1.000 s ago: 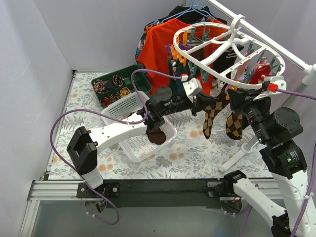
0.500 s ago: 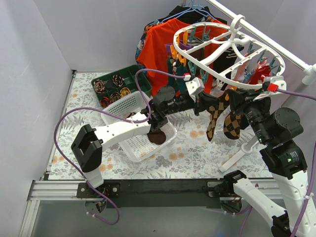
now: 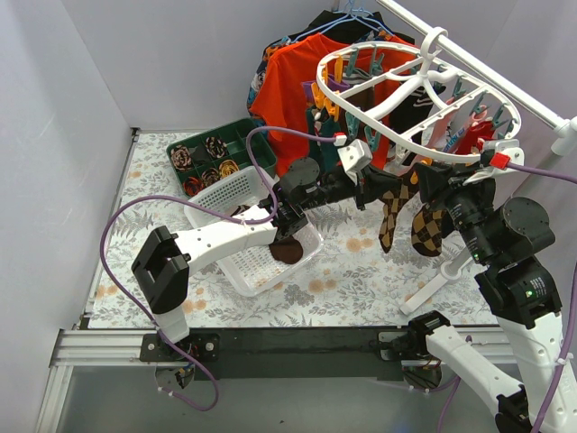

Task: Clip the socks to the hanger
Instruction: Clamp the sock onto the hanger.

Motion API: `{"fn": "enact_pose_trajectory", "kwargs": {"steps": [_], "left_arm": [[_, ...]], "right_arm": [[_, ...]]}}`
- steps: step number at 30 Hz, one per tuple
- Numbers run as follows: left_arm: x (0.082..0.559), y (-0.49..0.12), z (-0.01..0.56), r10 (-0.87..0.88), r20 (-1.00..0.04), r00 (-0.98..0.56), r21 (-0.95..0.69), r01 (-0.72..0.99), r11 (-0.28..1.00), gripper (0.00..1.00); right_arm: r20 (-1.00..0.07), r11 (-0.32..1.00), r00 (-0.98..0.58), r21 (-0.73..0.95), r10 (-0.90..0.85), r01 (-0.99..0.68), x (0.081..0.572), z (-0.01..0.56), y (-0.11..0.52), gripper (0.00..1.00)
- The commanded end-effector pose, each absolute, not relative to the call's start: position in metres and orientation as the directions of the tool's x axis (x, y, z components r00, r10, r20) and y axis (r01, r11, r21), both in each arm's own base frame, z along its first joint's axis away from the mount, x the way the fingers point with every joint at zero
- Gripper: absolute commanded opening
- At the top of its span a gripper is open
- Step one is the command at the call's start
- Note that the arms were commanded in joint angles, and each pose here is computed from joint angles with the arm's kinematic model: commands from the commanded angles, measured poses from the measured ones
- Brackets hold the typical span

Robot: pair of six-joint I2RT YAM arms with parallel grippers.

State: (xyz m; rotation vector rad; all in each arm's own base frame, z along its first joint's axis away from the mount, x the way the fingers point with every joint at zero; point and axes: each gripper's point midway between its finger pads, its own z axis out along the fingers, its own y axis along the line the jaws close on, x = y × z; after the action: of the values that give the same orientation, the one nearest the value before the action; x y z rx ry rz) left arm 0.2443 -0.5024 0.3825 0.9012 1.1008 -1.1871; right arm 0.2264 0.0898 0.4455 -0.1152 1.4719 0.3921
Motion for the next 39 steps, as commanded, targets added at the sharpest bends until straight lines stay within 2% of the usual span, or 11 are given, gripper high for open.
{"fn": "enact_pose_trajectory", "kwargs": {"steps": [1,13,15,16,19,21,24,27,31,33,39], "left_arm": [[0.239,-0.488,0.434,-0.354,-0.932,0.075,0.009,0.983,0.186,0.0],[0.234,-0.491,0.435,-0.379,-0.924,0.042,-0.019,0.987,0.157,0.0],[0.232,-0.492,0.434,-0.377,-0.926,0.036,-0.023,0.988,0.151,0.01],[0.233,-0.492,0.434,-0.378,-0.925,0.035,-0.024,0.988,0.152,0.02],[0.233,-0.491,0.431,-0.374,-0.927,0.032,-0.028,0.987,0.156,0.09],[0.235,-0.489,0.427,-0.369,-0.929,0.028,-0.037,0.985,0.167,0.17],[0.234,-0.484,0.427,-0.371,-0.928,0.036,-0.034,0.983,0.179,0.27],[0.233,-0.477,0.425,-0.367,-0.93,0.037,-0.036,0.981,0.189,0.34],[0.235,-0.466,0.421,-0.354,-0.935,0.02,-0.055,0.978,0.2,0.52],[0.242,-0.458,0.416,-0.348,-0.937,-0.013,-0.09,0.975,0.204,0.56],[0.255,-0.444,0.419,-0.369,-0.923,-0.113,-0.173,0.976,0.133,0.72]], "right_arm": [[-0.971,0.921,0.101,0.168,0.216,-0.351,0.221,0.464,0.091,0.01],[-0.971,0.923,0.105,0.168,0.216,-0.347,0.22,0.464,0.089,0.03],[-0.971,0.924,0.106,0.167,0.215,-0.344,0.22,0.464,0.089,0.13],[-0.97,0.926,0.112,0.165,0.214,-0.34,0.219,0.465,0.087,0.25],[-0.97,0.93,0.12,0.162,0.211,-0.329,0.218,0.466,0.085,0.44],[-0.971,0.934,0.124,0.158,0.206,-0.32,0.218,0.466,0.082,0.52],[-0.971,0.94,0.133,0.152,0.2,-0.305,0.217,0.466,0.079,0.58],[-0.971,0.947,0.141,0.146,0.192,-0.287,0.216,0.466,0.074,0.59],[-0.972,0.958,0.155,0.135,0.178,-0.252,0.215,0.466,0.066,0.59],[-0.971,0.963,0.166,0.128,0.169,-0.236,0.212,0.468,0.061,0.62],[-0.971,0.964,0.176,0.121,0.165,-0.237,0.207,0.467,0.058,0.67]]}}
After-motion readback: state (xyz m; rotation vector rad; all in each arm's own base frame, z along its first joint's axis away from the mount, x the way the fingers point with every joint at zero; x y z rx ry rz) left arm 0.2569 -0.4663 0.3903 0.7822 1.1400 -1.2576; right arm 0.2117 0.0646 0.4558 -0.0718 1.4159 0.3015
